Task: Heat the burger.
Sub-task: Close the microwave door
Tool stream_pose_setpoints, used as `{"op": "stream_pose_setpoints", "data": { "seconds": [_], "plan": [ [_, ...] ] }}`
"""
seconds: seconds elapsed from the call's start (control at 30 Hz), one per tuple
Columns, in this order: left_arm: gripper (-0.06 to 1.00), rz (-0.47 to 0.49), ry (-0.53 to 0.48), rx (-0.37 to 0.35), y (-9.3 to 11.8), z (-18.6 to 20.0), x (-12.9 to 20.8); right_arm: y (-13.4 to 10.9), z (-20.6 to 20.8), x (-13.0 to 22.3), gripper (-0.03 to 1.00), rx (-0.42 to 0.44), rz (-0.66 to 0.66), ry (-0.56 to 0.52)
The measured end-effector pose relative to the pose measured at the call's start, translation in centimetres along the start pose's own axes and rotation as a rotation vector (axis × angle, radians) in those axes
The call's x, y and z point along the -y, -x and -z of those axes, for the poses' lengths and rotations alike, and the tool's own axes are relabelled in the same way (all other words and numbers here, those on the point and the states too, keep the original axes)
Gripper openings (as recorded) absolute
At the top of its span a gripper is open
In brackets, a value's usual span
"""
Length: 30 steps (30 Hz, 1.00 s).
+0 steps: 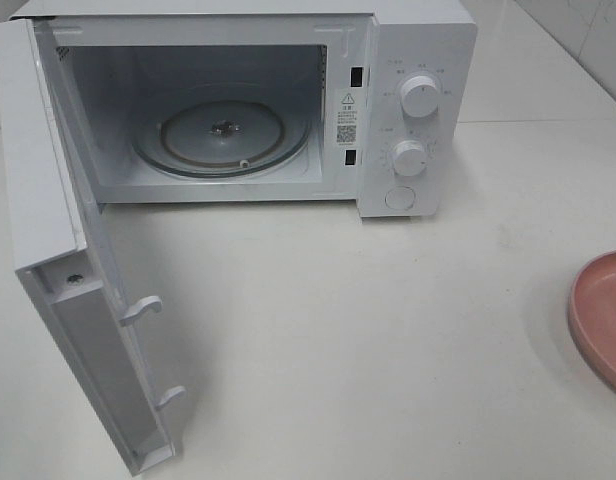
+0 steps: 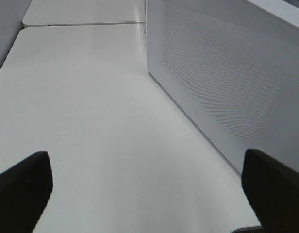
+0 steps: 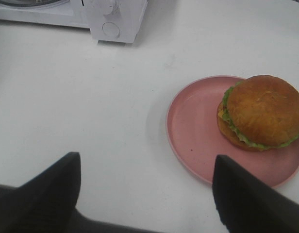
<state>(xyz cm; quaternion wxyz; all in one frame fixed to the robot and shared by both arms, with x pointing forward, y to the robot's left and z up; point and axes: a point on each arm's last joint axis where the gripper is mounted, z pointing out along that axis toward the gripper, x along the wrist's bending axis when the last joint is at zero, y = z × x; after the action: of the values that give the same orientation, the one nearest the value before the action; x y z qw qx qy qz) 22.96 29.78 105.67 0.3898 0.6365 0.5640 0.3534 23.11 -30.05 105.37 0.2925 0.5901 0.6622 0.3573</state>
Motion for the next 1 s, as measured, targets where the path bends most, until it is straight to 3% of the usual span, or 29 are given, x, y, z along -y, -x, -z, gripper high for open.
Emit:
{"op": "stream_pose_setpoints", "data": {
  "seconds": [0.07,0.2,1.0],
  "plan": [
    [0.98,0.000,0.000,0.000,0.00,0.00,0.00,-0.14,0.01,0.31,0.74,0.018,-0.027,0.074],
    [0.98,0.000,0.000,0.000,0.00,0.00,0.00,-0.18,-0.20,0.40,0.74,0.037,-0.035,0.093],
    [0.98,0.000,0.000,0.000,0.00,0.00,0.00,-0.19,-0.22,0.36,0.74,0.040,-0.034,0.098]
  ]
}}
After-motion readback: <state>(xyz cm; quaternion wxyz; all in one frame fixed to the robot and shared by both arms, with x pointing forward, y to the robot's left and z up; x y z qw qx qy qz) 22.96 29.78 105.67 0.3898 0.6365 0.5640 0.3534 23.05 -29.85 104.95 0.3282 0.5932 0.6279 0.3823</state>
